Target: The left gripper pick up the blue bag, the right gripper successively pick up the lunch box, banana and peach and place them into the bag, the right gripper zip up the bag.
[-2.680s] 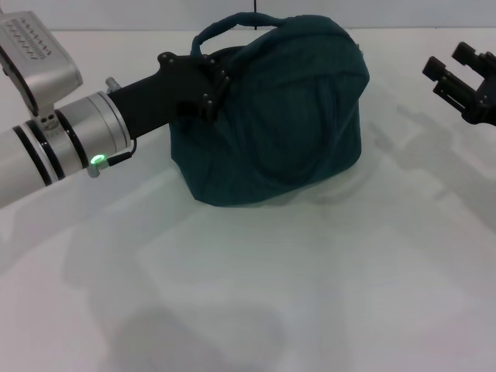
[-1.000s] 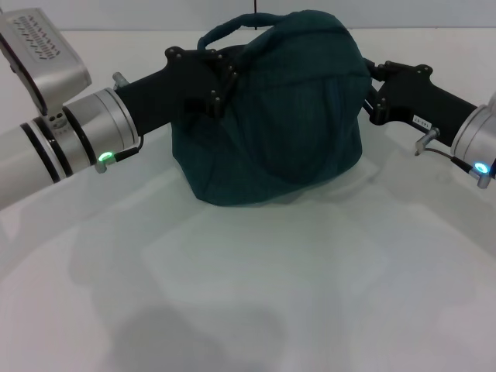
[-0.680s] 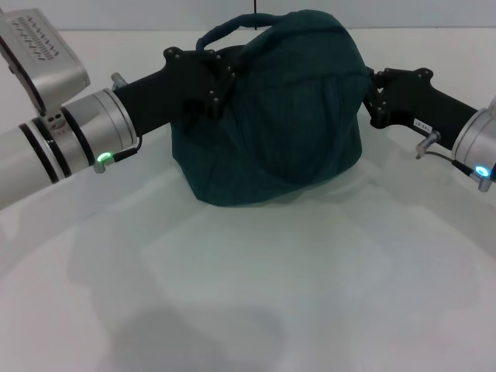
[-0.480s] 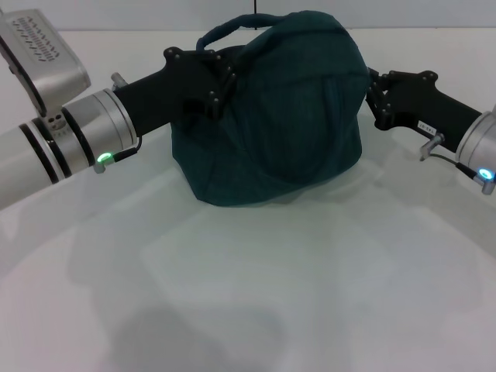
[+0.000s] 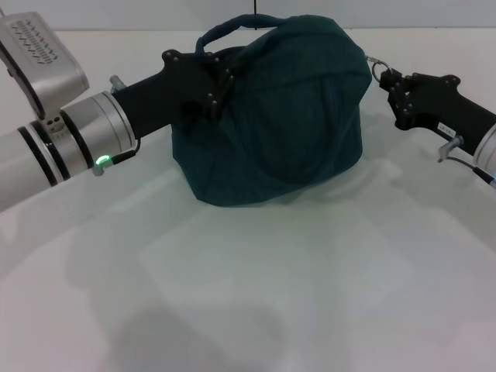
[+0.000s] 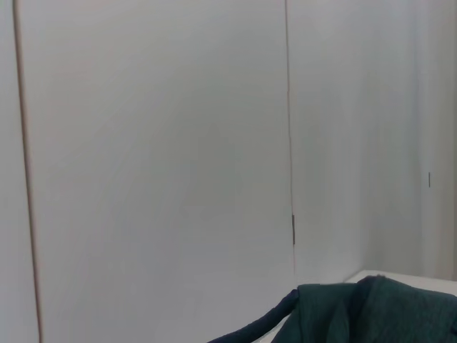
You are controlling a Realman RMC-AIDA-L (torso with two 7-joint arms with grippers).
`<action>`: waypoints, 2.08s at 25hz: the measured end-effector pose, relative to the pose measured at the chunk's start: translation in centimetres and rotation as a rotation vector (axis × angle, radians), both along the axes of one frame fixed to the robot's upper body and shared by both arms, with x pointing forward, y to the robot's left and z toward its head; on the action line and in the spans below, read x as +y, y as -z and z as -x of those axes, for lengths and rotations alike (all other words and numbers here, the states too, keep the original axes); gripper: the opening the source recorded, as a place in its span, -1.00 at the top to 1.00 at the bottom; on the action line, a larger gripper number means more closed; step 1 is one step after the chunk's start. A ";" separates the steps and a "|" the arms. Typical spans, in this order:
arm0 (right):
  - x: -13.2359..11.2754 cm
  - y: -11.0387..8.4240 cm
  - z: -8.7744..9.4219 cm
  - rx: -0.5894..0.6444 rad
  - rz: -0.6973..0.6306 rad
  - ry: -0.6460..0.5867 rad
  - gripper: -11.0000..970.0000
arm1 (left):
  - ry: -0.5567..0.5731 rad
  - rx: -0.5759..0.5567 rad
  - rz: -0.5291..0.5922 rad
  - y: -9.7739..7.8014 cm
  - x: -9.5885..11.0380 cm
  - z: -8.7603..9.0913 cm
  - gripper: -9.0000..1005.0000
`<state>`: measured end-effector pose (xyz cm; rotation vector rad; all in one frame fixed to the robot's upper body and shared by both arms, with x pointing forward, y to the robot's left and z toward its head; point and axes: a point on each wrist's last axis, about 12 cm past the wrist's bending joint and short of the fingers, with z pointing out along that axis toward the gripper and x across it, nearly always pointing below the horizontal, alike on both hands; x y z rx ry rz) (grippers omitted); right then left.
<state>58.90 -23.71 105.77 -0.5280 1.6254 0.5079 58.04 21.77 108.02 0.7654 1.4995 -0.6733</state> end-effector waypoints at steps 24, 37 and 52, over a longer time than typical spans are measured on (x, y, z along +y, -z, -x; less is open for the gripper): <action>-2.1 0.8 0.7 0.060 -0.071 0.088 0.76 | -0.059 -0.037 0.145 1.2 0.6 2.1 0.85; -1.6 -2.2 5.2 -0.217 -0.260 -0.198 -0.32 | -0.135 -0.169 0.359 1.4 2.9 6.3 0.07; 0.6 -2.4 5.8 -0.260 -0.210 -0.361 -0.31 | -0.105 -0.236 0.258 2.9 2.1 8.5 -0.51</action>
